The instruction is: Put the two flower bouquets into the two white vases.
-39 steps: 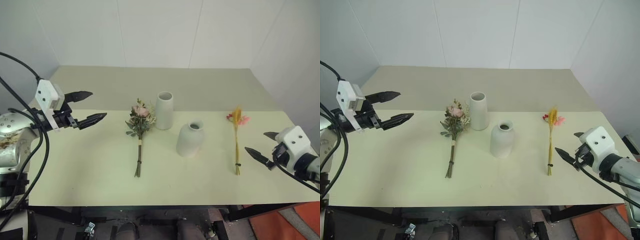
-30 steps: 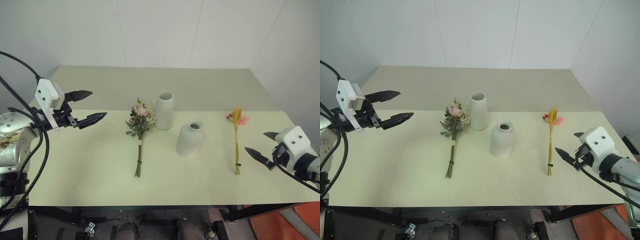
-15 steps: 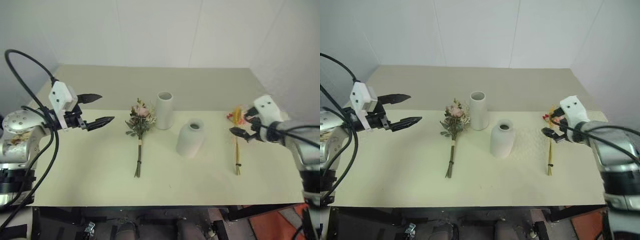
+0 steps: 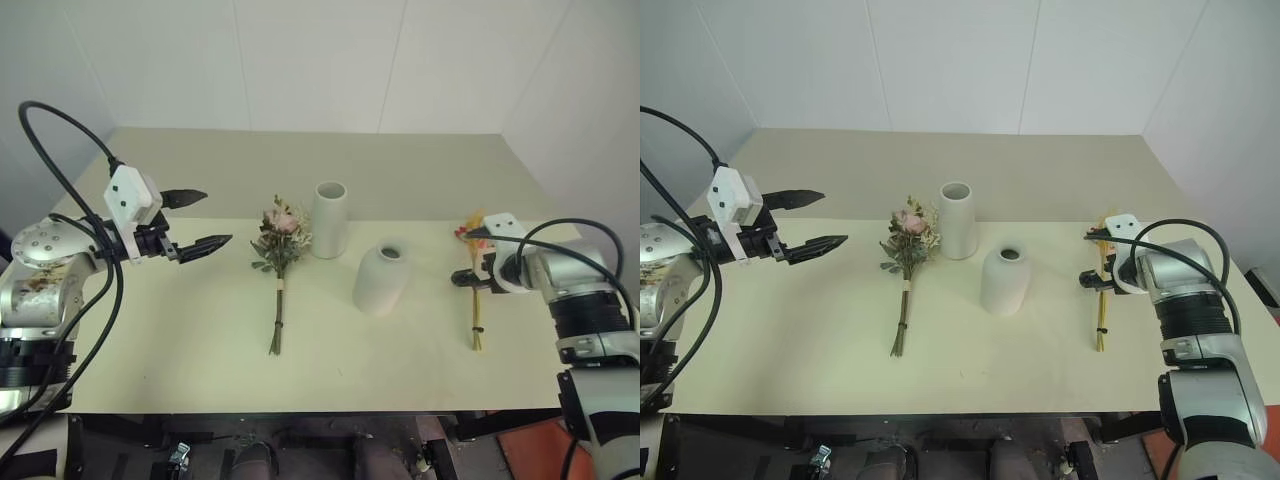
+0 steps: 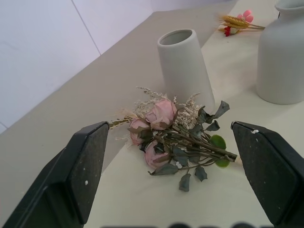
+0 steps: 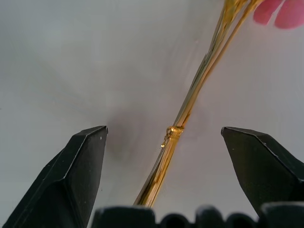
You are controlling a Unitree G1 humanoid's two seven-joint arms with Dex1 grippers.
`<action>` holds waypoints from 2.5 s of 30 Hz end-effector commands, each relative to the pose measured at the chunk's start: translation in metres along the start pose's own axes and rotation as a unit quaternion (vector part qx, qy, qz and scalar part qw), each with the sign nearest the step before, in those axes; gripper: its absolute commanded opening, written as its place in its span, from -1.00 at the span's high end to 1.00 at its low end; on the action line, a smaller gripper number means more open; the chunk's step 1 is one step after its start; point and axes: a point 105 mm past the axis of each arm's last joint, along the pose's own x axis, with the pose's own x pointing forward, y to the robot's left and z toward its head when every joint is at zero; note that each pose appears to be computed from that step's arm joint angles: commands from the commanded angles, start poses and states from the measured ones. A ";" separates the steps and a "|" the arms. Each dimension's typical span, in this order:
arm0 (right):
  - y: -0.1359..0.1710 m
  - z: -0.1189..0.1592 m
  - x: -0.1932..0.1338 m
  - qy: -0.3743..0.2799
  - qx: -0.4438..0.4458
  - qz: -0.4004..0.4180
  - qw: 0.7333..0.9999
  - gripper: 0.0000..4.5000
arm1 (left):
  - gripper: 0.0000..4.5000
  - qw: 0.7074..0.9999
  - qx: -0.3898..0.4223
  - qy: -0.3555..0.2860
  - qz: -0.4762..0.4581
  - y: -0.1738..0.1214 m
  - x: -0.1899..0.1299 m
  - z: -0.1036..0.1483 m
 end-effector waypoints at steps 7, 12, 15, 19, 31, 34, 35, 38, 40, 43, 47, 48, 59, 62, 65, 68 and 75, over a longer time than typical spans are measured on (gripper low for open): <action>-0.012 0.014 -0.001 -0.033 0.023 -0.020 0.999 0.48 | -1.00 1.000 0.018 -0.010 0.005 0.001 0.000 0.011; -0.019 0.012 0.002 -0.035 0.042 -0.042 0.998 0.97 | -1.00 1.000 0.018 -0.004 0.004 0.002 0.001 0.008; -0.025 0.035 -0.003 -0.120 0.043 -0.079 0.989 0.97 | -1.00 1.000 0.018 -0.001 0.004 0.003 0.001 0.007; -0.018 0.093 -0.034 -0.327 -0.019 -0.119 0.937 0.97 | -1.00 1.000 0.019 0.001 0.004 0.003 0.000 0.007; 0.081 0.214 -0.132 -0.680 0.067 0.088 0.724 0.97 | -1.00 1.000 0.023 0.002 0.001 0.003 0.001 0.007; 0.093 0.228 -0.143 -0.698 0.066 0.124 0.702 0.97 | -1.00 1.000 0.023 0.004 0.002 0.004 -0.001 0.007; 0.099 0.234 -0.146 -0.700 0.070 0.143 0.696 0.97 | -1.00 1.000 0.023 0.005 0.004 0.004 -0.002 0.007; 0.115 0.246 -0.151 -0.701 0.087 0.190 0.682 0.97 | -1.00 1.000 0.023 0.008 0.006 0.003 -0.005 0.006; 0.132 0.251 -0.146 -0.690 0.076 0.209 0.689 0.97 | -1.00 1.000 0.022 0.010 0.007 0.001 -0.007 0.005; 0.150 0.255 -0.144 -0.680 0.072 0.236 0.691 0.97 | -1.00 1.000 0.021 0.014 0.012 0.000 -0.009 0.004; 0.169 0.259 -0.147 -0.675 0.072 0.265 0.685 0.97 | -1.00 0.999 0.018 0.019 0.017 -0.003 -0.015 0.003; 0.173 0.260 -0.149 -0.675 0.071 0.272 0.682 0.97 | -1.00 0.999 0.018 0.020 0.019 -0.003 -0.015 0.003; 0.198 0.258 -0.142 -0.658 0.054 0.298 0.690 0.97 | -1.00 0.999 0.016 0.022 0.027 -0.005 -0.019 0.002; 0.199 0.256 -0.139 -0.656 0.046 0.297 0.692 0.97 | -1.00 0.999 0.015 0.023 0.030 -0.005 -0.021 0.002; 0.196 0.255 -0.138 -0.654 0.056 0.304 0.690 0.97 | -1.00 0.999 0.014 0.024 0.030 -0.006 -0.022 0.002; 0.196 0.253 -0.135 -0.653 0.049 0.304 0.692 0.66 | -1.00 0.999 0.013 0.025 0.032 -0.006 -0.022 0.001; 0.198 0.239 -0.123 -0.651 0.030 0.311 0.692 -0.40 | -1.00 0.999 0.014 0.025 0.034 -0.004 -0.022 0.000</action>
